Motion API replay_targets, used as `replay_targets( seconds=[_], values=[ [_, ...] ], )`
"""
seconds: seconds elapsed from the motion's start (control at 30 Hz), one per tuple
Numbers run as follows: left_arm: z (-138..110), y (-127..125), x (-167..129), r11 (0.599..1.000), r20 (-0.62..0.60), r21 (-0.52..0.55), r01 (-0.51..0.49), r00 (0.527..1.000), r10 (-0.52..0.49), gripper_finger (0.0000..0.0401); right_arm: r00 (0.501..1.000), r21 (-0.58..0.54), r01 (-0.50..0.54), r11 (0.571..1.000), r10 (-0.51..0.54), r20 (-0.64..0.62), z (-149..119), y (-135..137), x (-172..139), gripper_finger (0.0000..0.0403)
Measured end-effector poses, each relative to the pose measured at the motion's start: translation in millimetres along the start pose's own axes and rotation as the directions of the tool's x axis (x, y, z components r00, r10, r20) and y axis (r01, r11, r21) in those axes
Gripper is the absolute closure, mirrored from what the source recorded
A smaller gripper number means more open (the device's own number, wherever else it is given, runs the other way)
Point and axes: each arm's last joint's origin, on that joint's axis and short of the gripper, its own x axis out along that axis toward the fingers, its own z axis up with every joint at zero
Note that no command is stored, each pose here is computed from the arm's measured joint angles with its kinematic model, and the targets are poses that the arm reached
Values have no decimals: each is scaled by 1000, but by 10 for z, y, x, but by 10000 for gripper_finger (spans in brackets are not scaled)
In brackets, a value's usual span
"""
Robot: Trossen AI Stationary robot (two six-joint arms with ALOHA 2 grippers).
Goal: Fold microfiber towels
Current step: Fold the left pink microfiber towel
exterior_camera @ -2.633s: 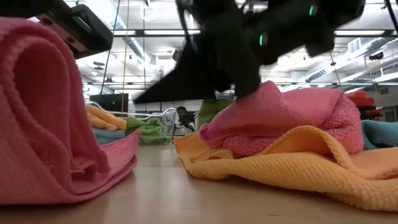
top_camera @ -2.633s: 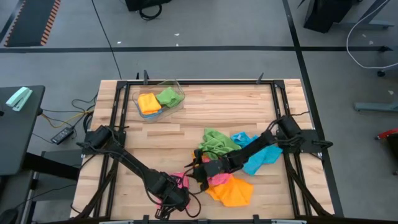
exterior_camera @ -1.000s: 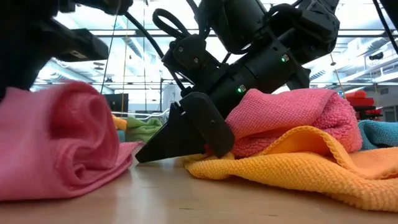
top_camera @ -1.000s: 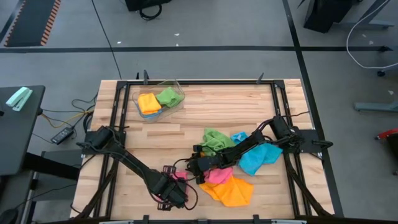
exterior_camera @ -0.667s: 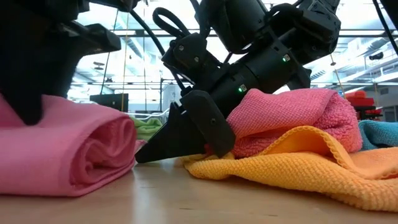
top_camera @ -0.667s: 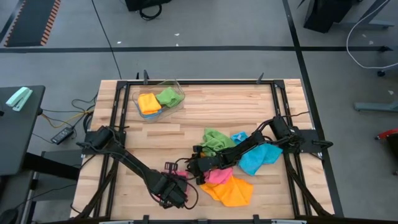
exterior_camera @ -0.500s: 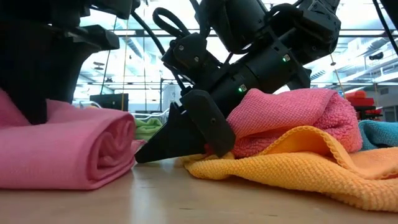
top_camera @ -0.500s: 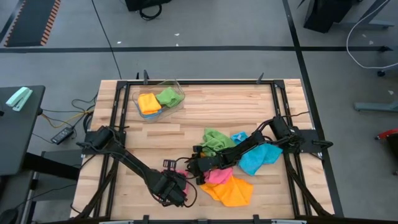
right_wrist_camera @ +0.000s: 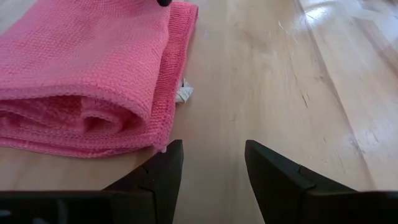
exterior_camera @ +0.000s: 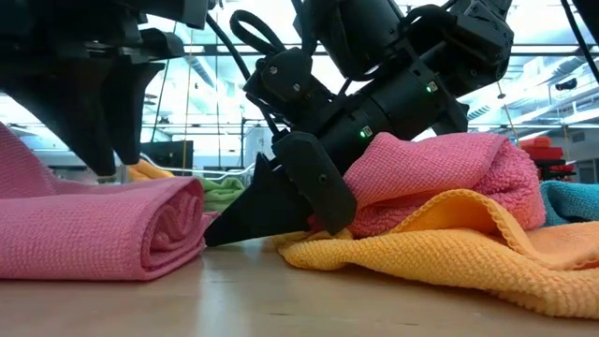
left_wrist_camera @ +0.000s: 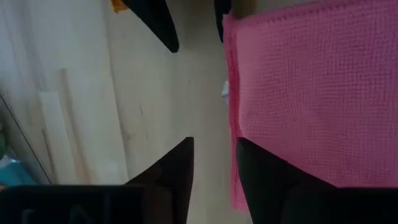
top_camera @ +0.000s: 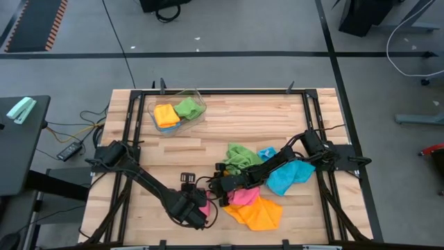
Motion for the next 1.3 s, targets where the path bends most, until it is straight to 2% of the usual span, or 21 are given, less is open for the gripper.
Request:
replay_targets(
  seconds=[0.13,0.27,0.4,0.53,0.7,0.83,0.97,1.3],
  values=[
    [-4,8,-43,999,-11,-9,50,999,-51,263,1000,0,0,1000,0,0,0,0,0,217],
    [18,44,-191,988,39,-55,144,989,-142,267,1000,0,0,1000,0,1,0,0,0,217],
    [32,43,-204,981,54,-102,164,986,-159,265,1000,0,-1,1000,1,1,0,2,-1,217],
    [67,68,-103,978,56,-127,167,985,-161,232,1000,0,-1,1000,1,1,0,2,-1,217],
    [20,164,104,971,-36,-149,186,980,-193,184,1000,0,-1,1000,1,1,0,2,-1,217],
    [-44,236,268,974,-92,-162,160,980,-176,172,1000,0,-1,1000,1,1,0,2,-1,217],
    [-24,236,284,974,-75,-149,173,980,-185,199,1000,0,0,1000,0,1,0,2,-1,217],
    [11,199,276,965,-44,-132,226,971,-233,326,1000,0,0,1000,0,1,0,1,-1,217]
  ],
)
